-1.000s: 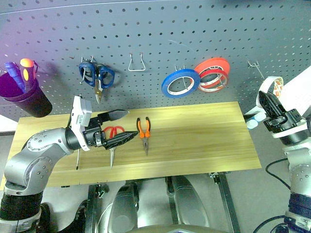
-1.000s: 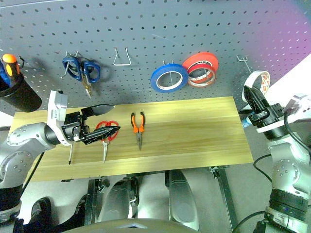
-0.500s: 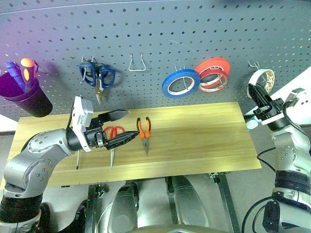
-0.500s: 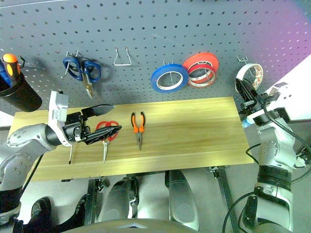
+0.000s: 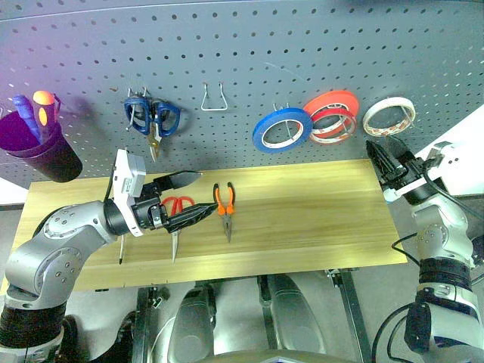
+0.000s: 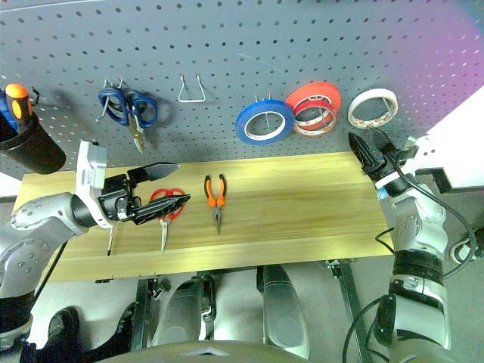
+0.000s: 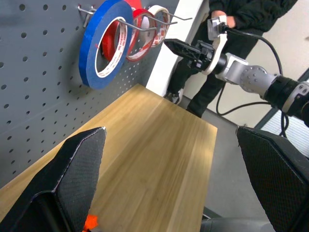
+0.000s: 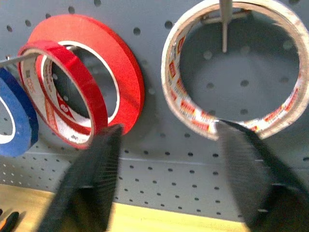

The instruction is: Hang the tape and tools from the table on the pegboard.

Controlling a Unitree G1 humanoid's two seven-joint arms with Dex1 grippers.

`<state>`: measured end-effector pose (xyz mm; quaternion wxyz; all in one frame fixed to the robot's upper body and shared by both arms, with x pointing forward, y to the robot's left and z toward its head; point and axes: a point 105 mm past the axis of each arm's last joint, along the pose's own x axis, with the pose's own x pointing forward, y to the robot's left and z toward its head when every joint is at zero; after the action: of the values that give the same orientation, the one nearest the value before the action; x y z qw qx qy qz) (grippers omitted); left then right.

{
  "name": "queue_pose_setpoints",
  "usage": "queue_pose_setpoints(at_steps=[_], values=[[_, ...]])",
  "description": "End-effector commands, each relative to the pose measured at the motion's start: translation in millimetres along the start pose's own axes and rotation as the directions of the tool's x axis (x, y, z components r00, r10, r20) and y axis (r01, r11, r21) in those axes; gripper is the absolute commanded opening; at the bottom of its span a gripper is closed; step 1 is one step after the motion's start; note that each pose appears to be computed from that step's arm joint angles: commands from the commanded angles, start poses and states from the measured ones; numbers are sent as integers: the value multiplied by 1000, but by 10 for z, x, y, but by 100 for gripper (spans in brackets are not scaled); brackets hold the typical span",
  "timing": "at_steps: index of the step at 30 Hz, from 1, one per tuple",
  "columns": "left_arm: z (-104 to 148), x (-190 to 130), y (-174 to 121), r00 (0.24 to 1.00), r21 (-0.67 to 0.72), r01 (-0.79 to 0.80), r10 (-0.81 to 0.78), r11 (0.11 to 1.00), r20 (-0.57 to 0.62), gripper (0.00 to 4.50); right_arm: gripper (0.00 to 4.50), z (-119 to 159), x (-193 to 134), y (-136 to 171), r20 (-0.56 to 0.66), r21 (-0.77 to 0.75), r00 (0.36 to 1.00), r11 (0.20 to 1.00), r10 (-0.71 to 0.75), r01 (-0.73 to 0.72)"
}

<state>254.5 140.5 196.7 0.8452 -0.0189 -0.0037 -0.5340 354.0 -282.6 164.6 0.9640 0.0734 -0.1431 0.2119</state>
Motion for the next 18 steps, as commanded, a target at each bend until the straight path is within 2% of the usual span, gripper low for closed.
queue_pose_setpoints(at_steps=[1,9,15,18], values=[[85,6,-45,1000,30,17,-18,999,25,450,443,45,-55,134,20,18,997,997,69,-69],[81,-13,-28,1000,34,9,-10,999,23,450,443,-129,-240,514,-70,115,982,979,178,-170],[75,-43,-10,1000,40,-7,6,999,19,450,443,-181,-376,838,-128,175,944,944,304,-280],[49,-141,23,999,54,-34,35,998,-4,450,443,-309,-344,888,-188,168,937,949,295,-266]])
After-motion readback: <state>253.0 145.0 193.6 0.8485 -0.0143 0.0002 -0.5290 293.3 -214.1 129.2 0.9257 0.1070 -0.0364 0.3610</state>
